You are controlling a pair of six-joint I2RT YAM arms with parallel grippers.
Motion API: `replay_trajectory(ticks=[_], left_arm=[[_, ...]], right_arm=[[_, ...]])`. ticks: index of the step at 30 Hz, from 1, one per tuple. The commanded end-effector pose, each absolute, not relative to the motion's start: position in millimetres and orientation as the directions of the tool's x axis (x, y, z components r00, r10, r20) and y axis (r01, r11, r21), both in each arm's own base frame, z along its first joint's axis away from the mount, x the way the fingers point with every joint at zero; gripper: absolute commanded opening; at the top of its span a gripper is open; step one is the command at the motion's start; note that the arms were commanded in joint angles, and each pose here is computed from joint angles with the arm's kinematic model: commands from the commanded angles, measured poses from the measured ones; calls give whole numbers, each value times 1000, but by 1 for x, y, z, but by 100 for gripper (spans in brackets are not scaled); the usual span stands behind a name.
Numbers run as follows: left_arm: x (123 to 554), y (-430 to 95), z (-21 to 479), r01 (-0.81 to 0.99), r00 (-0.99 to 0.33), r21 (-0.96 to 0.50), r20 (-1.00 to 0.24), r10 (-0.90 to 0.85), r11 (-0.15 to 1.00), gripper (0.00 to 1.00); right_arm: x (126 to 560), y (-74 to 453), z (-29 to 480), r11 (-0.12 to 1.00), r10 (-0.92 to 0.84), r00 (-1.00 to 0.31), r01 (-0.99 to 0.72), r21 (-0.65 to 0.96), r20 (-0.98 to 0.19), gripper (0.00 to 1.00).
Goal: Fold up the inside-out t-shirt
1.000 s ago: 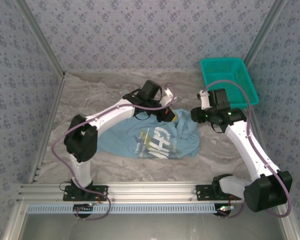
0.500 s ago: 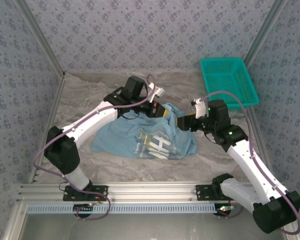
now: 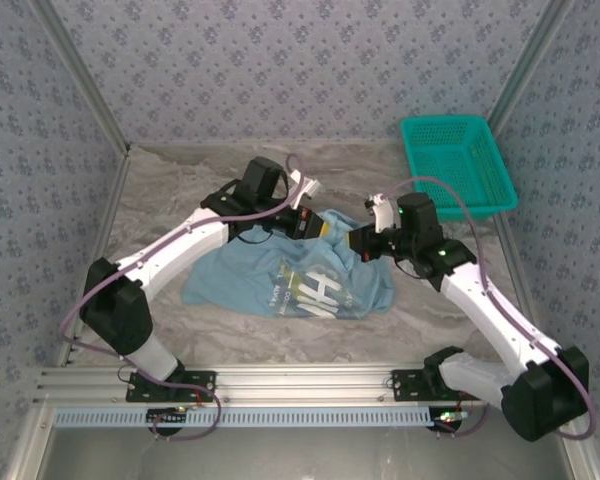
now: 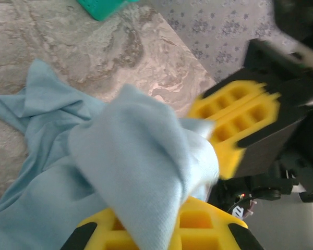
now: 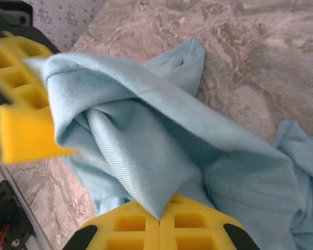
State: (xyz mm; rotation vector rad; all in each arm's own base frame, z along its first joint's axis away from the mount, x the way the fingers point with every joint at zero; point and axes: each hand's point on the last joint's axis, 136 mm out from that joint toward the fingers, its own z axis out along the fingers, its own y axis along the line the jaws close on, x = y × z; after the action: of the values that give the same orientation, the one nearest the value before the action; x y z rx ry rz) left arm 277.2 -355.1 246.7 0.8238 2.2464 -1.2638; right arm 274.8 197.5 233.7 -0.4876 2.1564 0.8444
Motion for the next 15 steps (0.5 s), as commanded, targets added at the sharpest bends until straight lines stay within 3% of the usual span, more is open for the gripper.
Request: replay_trajectory(ticks=[1,9,15], left_arm=[[293,-340,260,671,-721,-601,-665,193,434,0],[310,-318,214,599,-754,-554,-633,175,577,5],[324,-302,216,558,-737,-488,-663,130,671,46]], right_arm=[[260,184,268,674,-62,-560,-634,379,-826,0],[248,195,327,428,116,-463,-775,465,-879,0],[253,195,336,398,148,-452,-787,471,-880,0]])
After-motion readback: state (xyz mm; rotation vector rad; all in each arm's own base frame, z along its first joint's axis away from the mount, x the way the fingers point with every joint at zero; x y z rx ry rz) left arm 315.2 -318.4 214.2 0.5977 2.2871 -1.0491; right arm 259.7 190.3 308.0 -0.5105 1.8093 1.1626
